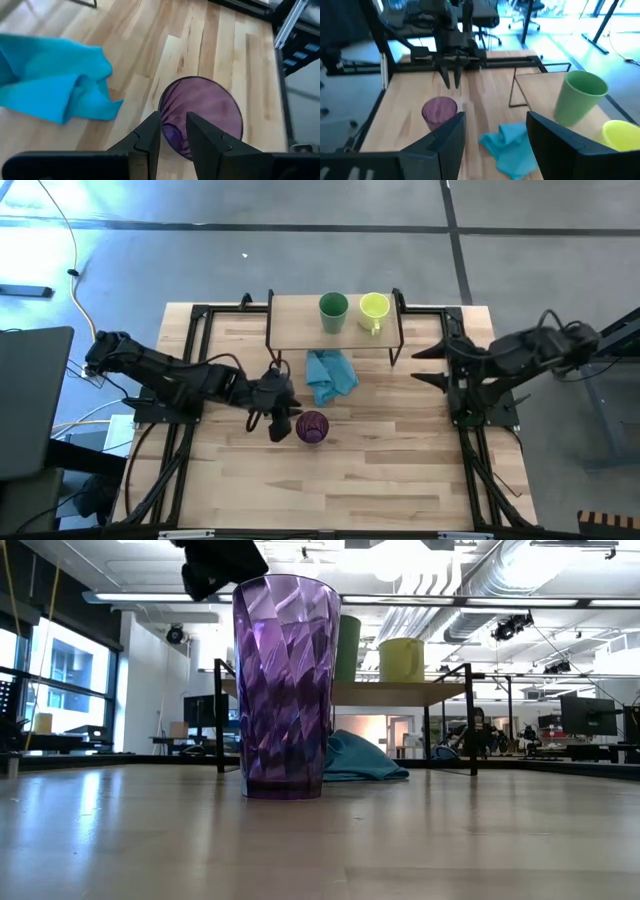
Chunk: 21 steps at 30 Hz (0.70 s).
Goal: Stack small to large cups/mugs on shelf
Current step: Put the purple transparent cup on the shelf
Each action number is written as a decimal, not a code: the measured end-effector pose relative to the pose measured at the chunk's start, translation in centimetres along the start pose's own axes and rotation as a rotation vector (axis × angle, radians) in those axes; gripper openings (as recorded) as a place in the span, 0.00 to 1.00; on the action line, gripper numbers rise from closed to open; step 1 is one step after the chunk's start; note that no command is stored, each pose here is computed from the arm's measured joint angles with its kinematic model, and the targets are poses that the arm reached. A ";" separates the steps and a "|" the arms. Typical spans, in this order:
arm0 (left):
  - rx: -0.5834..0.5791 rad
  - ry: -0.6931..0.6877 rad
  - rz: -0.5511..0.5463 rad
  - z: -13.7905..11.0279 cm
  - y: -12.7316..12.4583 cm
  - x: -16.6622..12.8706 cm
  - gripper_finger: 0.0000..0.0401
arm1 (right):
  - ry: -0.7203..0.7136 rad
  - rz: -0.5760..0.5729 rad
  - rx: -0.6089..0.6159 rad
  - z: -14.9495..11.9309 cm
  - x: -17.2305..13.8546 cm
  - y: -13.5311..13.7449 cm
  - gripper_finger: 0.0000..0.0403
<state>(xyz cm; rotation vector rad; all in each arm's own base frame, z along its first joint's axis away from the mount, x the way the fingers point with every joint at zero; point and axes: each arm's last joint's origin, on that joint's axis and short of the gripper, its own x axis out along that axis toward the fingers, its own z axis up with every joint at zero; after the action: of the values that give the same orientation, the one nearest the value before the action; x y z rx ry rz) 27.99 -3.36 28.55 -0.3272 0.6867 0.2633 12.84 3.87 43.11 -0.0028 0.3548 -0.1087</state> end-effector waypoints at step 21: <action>-0.285 0.103 -0.097 0.6 1.5 2.3 0.44 | -0.137 0.124 0.226 -11.0 5.8 1.4 0.49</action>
<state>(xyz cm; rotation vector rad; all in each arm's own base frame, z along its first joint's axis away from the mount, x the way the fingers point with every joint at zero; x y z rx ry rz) 29.49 -1.45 27.19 -0.6485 0.7335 0.2536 14.60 4.83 30.76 0.2340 0.2039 -0.0248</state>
